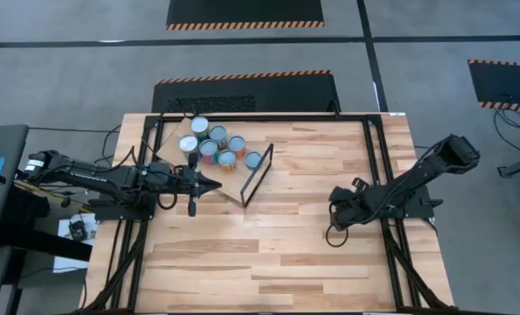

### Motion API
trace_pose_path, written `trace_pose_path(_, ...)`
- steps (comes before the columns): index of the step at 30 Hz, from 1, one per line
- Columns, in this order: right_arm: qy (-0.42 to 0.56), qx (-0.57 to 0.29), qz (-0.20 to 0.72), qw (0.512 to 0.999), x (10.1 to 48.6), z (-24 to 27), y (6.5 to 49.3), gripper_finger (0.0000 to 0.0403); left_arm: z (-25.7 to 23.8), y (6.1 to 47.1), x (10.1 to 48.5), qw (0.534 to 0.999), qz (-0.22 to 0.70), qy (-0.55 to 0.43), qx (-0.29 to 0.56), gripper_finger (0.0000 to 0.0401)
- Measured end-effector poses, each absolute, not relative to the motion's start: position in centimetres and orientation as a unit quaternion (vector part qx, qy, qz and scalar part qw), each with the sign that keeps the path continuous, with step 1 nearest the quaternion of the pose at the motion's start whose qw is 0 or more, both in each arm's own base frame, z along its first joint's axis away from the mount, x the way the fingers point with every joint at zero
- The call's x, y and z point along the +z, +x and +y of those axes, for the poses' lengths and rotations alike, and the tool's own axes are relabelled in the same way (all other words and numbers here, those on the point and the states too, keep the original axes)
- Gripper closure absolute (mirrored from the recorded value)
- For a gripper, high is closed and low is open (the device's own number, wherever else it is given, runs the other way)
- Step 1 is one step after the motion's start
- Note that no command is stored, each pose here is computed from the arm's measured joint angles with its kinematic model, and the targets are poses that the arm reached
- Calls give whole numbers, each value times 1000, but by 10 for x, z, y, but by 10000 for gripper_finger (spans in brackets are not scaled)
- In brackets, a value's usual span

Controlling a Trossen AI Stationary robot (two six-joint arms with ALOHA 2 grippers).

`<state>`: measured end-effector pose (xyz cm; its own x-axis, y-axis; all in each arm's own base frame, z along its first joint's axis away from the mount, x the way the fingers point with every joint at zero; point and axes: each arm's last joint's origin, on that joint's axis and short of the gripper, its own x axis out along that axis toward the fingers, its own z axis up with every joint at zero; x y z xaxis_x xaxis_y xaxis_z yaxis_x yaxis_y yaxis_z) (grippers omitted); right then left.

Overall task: Pick and place cans onto a shelf
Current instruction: Put the canned mushrooms on the shelf

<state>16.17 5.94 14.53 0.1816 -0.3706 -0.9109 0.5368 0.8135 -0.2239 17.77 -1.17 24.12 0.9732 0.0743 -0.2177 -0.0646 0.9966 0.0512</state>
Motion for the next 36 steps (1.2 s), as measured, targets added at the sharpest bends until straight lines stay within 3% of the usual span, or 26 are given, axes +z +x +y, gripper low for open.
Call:
trace_pose_path(7, 40, -301, 582, 754, 135, 58, 168, 335, -14, 178, 241, 993, 111, 22, 30, 397)
trace_pose_path(13, 54, -252, 573, 778, 148, 66, 184, 390, -14, 177, 241, 993, 111, 22, 40, 397)
trace_pose_path(17, 76, -209, 539, 812, 169, 74, 206, 383, -13, 177, 241, 993, 111, 24, 46, 397)
trace_pose_path(25, 38, -93, 399, 911, 192, 95, 280, 397, -13, 177, 241, 992, 111, 25, 47, 397)
trace_pose_path(36, -79, 2, 387, 919, 165, 122, 394, 391, -13, 177, 241, 992, 111, 25, 49, 397)
